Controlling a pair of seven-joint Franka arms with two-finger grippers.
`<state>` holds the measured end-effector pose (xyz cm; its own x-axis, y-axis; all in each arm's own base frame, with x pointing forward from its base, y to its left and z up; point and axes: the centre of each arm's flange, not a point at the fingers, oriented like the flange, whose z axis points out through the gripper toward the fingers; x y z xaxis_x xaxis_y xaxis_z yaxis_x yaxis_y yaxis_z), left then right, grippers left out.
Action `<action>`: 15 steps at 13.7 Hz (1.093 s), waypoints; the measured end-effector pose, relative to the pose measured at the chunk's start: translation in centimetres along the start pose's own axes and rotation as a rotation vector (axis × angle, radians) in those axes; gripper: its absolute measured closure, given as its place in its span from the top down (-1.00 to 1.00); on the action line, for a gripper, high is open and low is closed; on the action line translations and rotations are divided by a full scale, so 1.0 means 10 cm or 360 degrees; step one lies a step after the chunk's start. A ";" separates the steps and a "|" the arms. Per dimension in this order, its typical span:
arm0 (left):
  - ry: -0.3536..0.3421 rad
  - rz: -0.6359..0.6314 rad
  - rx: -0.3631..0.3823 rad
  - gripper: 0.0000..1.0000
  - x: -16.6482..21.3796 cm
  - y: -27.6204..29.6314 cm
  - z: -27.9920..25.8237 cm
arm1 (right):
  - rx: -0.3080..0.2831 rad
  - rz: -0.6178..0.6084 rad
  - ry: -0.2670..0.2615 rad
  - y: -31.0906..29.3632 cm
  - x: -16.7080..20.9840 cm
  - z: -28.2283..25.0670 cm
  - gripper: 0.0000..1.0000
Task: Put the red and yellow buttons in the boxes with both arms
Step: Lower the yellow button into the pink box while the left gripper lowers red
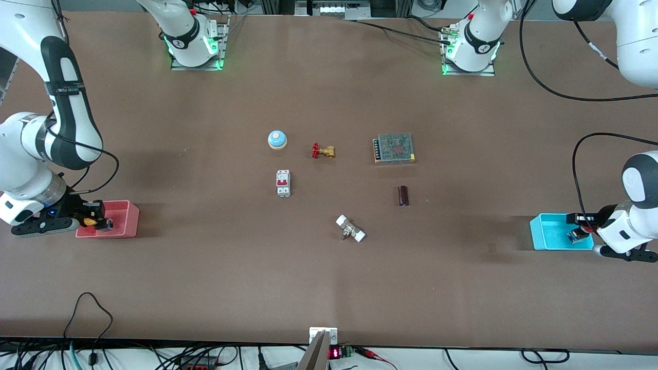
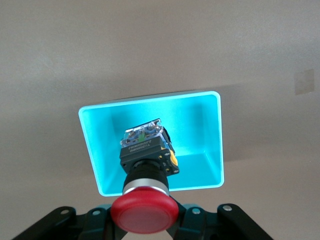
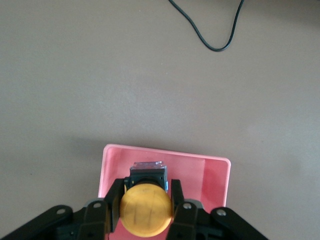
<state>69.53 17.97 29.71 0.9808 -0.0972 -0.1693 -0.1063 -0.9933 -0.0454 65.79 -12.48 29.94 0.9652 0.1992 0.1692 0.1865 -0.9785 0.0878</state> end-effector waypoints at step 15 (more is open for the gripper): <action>-0.0131 0.0107 -0.0053 -0.63 0.03 -0.01 0.61 | 0.0033 0.0008 -0.0119 0.17 -0.26 0.42 -0.15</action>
<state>68.80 18.43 23.67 0.9547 -0.1599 -0.2511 -0.1649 -0.9863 0.0011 64.34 -14.94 25.49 0.9770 0.1908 0.0956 0.1849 -0.9805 0.0666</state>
